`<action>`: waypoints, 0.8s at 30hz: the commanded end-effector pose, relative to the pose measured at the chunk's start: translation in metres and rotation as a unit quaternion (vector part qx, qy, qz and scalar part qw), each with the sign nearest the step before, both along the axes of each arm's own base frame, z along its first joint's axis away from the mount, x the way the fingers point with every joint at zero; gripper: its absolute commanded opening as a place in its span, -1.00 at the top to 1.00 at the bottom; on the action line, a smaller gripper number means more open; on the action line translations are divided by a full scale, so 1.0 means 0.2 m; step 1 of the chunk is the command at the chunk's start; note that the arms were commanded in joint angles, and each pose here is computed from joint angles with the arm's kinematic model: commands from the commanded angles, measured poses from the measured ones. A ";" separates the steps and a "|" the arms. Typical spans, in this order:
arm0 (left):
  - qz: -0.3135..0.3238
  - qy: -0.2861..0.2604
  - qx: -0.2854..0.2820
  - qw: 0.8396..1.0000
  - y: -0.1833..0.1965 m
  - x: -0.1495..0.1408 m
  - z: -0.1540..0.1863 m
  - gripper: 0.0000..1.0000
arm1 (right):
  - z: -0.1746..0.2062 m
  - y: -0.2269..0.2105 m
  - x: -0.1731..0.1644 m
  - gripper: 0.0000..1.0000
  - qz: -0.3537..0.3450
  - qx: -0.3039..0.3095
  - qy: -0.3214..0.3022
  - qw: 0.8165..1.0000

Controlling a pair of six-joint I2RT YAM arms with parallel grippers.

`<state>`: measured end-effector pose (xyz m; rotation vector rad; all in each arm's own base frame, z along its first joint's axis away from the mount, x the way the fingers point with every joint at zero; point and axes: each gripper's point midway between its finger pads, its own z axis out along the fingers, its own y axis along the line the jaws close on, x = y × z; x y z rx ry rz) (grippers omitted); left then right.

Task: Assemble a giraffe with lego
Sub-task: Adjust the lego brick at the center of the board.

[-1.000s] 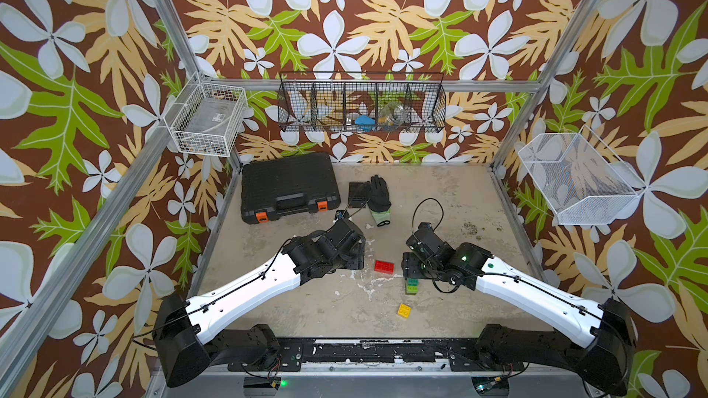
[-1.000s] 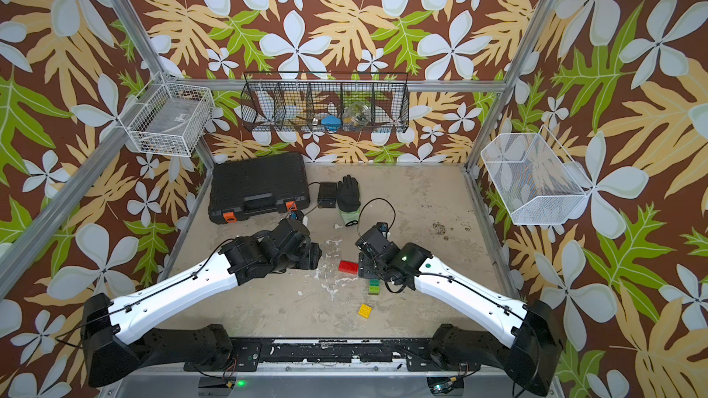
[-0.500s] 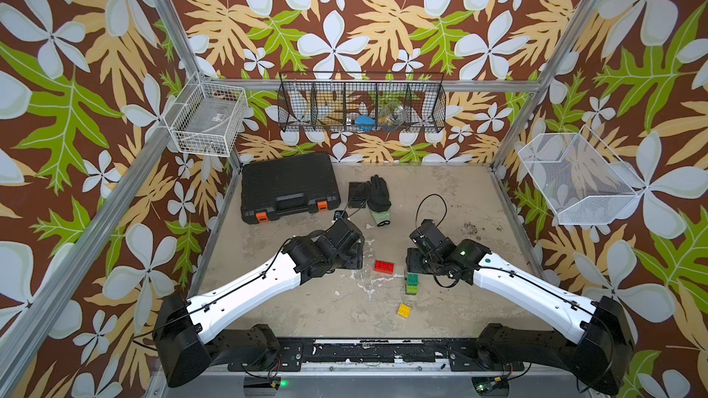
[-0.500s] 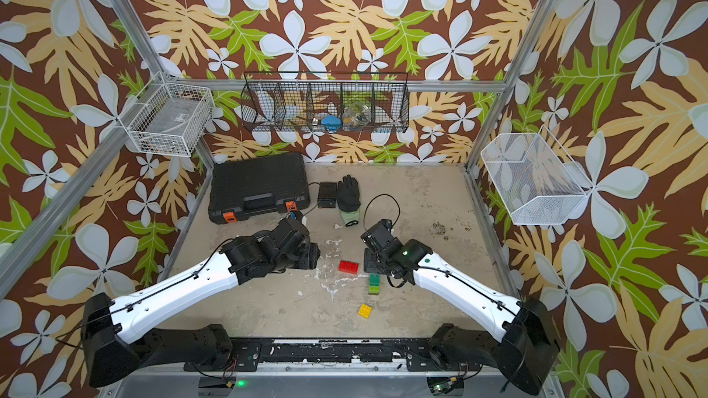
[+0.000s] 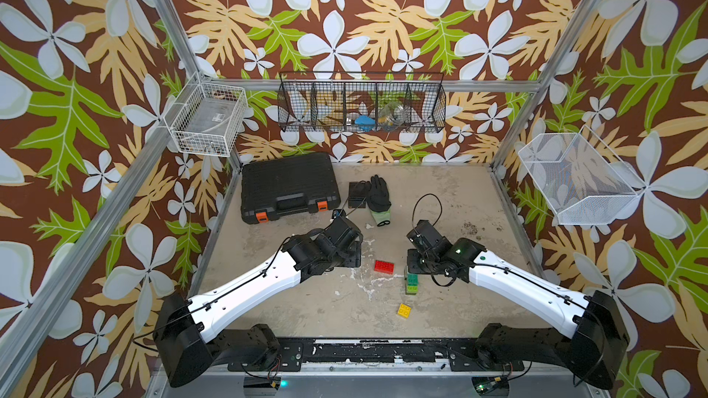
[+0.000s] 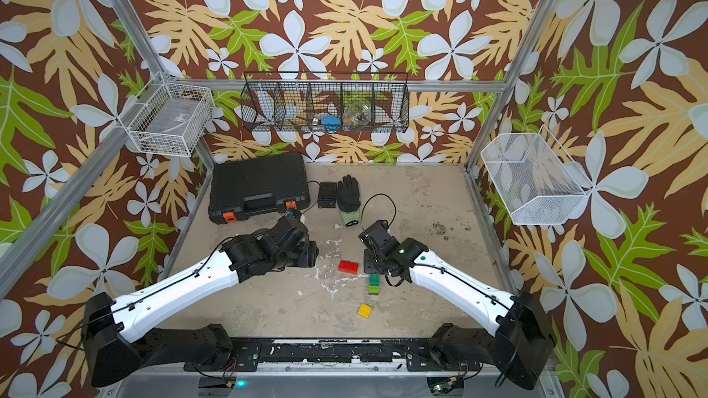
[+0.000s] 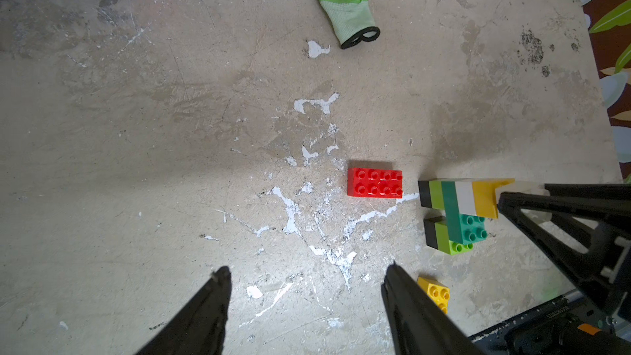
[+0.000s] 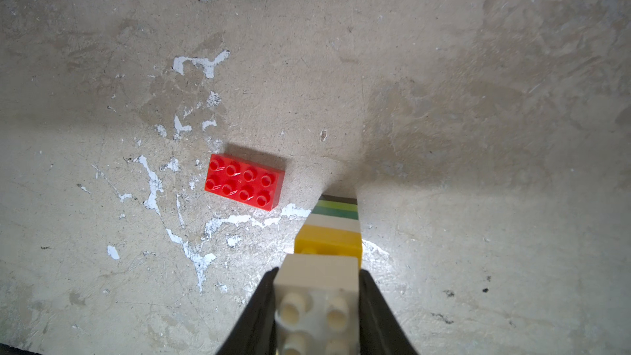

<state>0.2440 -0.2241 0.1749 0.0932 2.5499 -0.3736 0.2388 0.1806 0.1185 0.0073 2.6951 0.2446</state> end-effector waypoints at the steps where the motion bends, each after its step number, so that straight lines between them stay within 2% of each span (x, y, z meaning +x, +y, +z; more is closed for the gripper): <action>1: -0.005 -0.006 -0.005 1.000 -0.02 0.01 0.01 -0.47 | 0.01 -0.02 0.01 0.47 -0.006 -0.012 -0.004 1.000; 3: -0.005 -0.006 -0.005 1.000 -0.02 0.02 0.01 -0.47 | 0.02 -0.03 0.00 0.62 -0.011 -0.013 -0.004 1.000; 7: -0.004 -0.007 -0.006 1.000 -0.01 0.01 0.00 -0.46 | 0.06 -0.06 0.02 0.73 -0.031 -0.015 -0.013 0.999; 12: -0.003 -0.008 -0.007 1.000 0.00 0.00 -0.01 -0.46 | 0.12 -0.05 0.05 0.74 -0.044 -0.013 -0.024 0.999; 24: -0.005 -0.029 -0.006 1.000 0.03 0.01 0.04 -0.45 | 0.08 -0.03 0.05 0.73 -0.068 -0.025 0.016 0.997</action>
